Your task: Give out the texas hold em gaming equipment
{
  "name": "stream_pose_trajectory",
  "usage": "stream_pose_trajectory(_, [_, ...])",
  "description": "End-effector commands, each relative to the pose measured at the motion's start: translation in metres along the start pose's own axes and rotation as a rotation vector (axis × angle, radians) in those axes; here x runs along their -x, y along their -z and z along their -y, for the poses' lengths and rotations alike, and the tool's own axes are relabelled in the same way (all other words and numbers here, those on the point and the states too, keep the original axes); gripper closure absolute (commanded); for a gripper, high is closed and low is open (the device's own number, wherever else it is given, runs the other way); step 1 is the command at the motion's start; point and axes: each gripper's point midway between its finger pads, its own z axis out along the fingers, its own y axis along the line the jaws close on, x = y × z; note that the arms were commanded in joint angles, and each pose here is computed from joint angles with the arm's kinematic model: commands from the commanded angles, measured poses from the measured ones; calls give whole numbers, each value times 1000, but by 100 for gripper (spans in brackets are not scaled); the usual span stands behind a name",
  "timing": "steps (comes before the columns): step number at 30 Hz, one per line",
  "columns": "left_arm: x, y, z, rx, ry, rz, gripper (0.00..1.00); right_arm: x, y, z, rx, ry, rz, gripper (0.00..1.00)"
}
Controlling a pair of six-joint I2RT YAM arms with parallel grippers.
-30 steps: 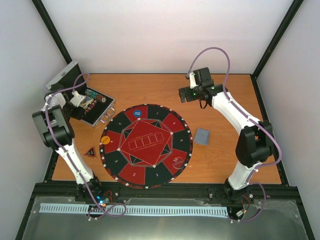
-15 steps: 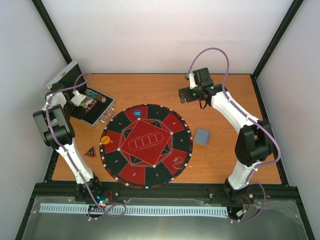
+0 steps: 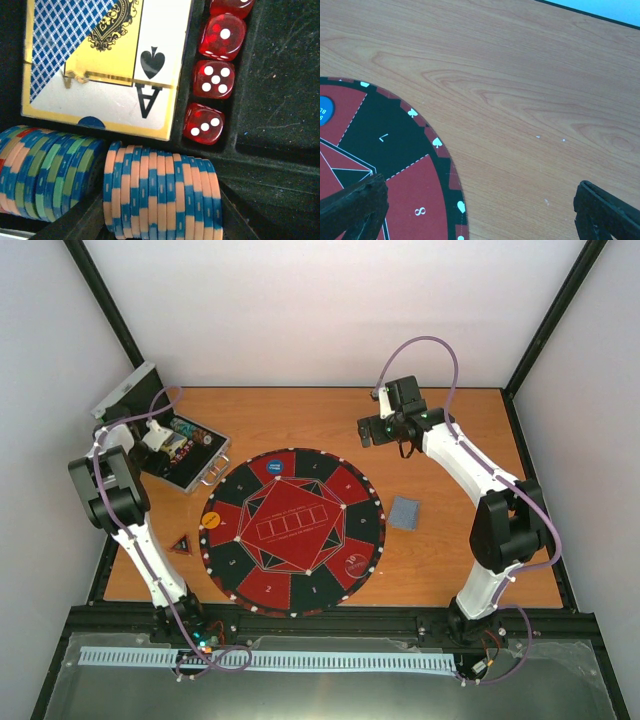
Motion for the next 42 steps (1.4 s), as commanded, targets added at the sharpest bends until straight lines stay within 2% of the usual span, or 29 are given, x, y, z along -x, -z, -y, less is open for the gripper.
stream_pose_trajectory(1, [14, 8, 7, -36, -18, 46, 93, 7, 7, 5, -20, -14, 19, 0])
stream_pose_trajectory(2, [16, 14, 7, -34, -14, 57, 99, 8, 9, 5, -21, -14, 23, 0])
stream_pose_trajectory(9, [35, 61, 0, 29, 17, 138, 100, 17, 21, 5, -19, -16, 56, 0])
stream_pose_trajectory(14, [53, 89, 9, -26, 75, 210, 99, 25, 33, 3, -15, -7, 84, 0])
stream_pose_trajectory(19, [78, 125, 26, -105, 87, 349, 99, 29, 47, 1, -2, 1, 109, 0])
stream_pose_trajectory(23, [90, 137, 41, -145, 72, 389, 100, 35, 58, -13, 74, 3, 141, 0])
stream_pose_trajectory(27, [109, 157, 68, -238, 45, 444, 99, 42, 72, -43, 229, 34, 185, 0])
stream_pose_trajectory(31, [138, 179, 127, -371, -51, 485, 99, 48, 89, -86, 319, 180, 262, 0])
stream_pose_trajectory(36, [165, 197, 203, -535, -154, 499, 99, 48, 88, -134, 231, 437, 322, 0])
stream_pose_trajectory(39, [178, 204, 226, -627, -112, 507, 99, 50, 83, -158, 206, 547, 378, 1])
stream_pose_trajectory(42, [189, 211, 237, -756, -20, 507, 99, 62, 82, -184, 222, 649, 533, 1])
